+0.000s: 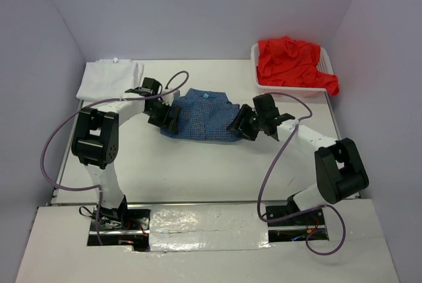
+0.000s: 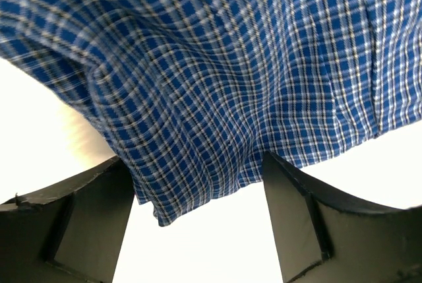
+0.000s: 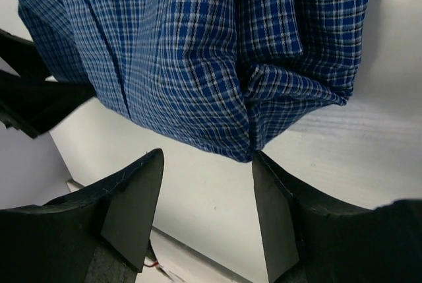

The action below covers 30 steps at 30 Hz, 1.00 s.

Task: Fold and stack the long sleeve shirts
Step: Fold the shirt

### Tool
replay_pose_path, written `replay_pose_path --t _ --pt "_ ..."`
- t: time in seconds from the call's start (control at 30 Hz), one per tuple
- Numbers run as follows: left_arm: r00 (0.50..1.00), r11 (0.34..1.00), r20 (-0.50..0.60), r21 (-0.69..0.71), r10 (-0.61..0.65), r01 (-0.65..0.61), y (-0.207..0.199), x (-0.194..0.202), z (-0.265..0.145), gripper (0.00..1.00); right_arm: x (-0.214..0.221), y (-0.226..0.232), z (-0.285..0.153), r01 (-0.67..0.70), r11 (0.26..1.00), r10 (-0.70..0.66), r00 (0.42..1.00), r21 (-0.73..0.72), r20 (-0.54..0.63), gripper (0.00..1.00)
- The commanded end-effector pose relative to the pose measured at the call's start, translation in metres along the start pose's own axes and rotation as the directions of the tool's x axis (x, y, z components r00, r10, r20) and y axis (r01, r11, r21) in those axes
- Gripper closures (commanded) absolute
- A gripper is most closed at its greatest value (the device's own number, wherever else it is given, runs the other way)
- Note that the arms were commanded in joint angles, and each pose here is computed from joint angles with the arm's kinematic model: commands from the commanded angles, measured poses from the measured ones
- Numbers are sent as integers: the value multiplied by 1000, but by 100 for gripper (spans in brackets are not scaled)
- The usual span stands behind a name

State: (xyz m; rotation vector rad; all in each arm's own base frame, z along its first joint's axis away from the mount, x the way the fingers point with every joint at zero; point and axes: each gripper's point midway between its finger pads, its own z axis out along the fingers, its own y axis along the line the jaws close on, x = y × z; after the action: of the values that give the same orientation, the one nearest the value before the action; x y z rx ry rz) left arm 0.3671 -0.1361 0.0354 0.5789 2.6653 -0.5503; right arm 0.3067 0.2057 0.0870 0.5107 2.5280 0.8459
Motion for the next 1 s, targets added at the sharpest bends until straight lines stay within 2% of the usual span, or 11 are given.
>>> replay_pose_path --t 0.0,0.13,0.2,0.3,0.43,0.63,0.73,0.83,0.9,0.93,0.97 --pt "1000 997 15 78 14 -15 -21 -3 -14 11 -14 5 10 -2 1000 2 999 -21 35 36" --pt "994 999 104 51 -17 11 -5 -36 -44 1 -14 -8 20 -2 1000 2 1000 19 19 38" --pt "984 1000 179 12 -25 23 12 -63 -65 1 -15 -13 22 -8 1000 8 1000 30 19 40" --pt "974 999 225 -42 -15 25 33 -81 -76 1 -18 -19 22 -10 999 9 1000 41 26 43" --pt "969 999 244 -21 -28 34 46 -95 -55 1 -20 -23 22 11 999 -12 1000 52 22 48" --pt "962 994 274 106 -12 -17 25 -113 -30 3 -17 -25 22 31 997 -32 999 64 4 54" --pt "959 990 283 131 5 -44 18 -113 -26 8 -18 -27 22 30 997 -30 1000 70 7 57" --pt "964 996 267 83 9 -33 30 -113 -16 15 -18 -28 22 34 997 -35 999 69 6 64" --pt "972 999 234 41 -15 5 45 -108 -1 29 -18 -29 23 31 997 -31 1000 70 0 72" --pt "971 999 236 43 -31 22 48 -113 4 46 -18 -31 24 35 997 -35 999 69 -6 82" --pt "971 999 236 45 -33 23 48 -113 4 56 -17 -31 24 35 997 -35 999 70 -7 82"
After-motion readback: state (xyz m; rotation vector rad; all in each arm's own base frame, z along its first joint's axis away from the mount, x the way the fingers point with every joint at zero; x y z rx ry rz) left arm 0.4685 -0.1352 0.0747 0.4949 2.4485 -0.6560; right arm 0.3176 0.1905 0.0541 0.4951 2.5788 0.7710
